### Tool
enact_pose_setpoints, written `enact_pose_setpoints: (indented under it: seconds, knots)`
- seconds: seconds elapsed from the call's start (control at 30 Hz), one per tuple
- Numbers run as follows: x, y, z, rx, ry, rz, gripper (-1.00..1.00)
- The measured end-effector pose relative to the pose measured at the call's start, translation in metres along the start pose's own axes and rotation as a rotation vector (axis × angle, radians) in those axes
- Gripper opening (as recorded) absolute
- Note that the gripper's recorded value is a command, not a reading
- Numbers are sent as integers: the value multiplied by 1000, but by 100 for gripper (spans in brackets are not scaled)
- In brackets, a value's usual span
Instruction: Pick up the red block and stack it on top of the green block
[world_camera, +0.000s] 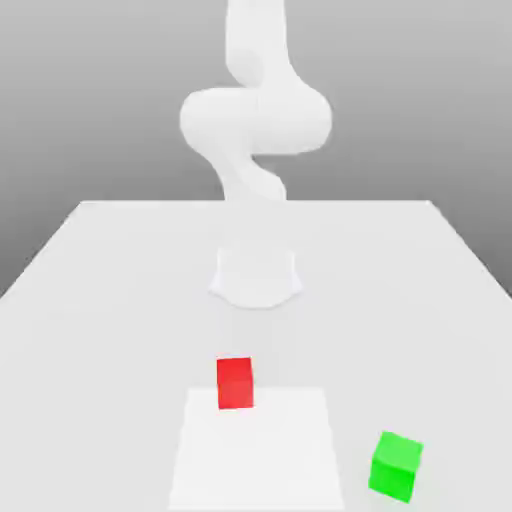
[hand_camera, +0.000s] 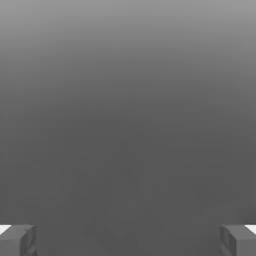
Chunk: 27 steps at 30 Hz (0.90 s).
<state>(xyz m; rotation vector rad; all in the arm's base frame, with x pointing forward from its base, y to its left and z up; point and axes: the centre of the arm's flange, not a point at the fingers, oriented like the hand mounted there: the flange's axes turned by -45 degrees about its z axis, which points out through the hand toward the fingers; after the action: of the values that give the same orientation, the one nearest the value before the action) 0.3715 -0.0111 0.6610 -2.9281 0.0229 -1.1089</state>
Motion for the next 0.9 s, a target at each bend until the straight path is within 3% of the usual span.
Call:
enact_pose_setpoints:
  seconds: [0.3,0.57,0.67,0.9]
  knots:
    - [-121,24,192,10,-333,-26,0]
    - [-309,27,298,20,-670,-89,0]
    - [-342,27,318,26,-714,-99,0]
    - [-370,28,345,25,-720,-100,0]
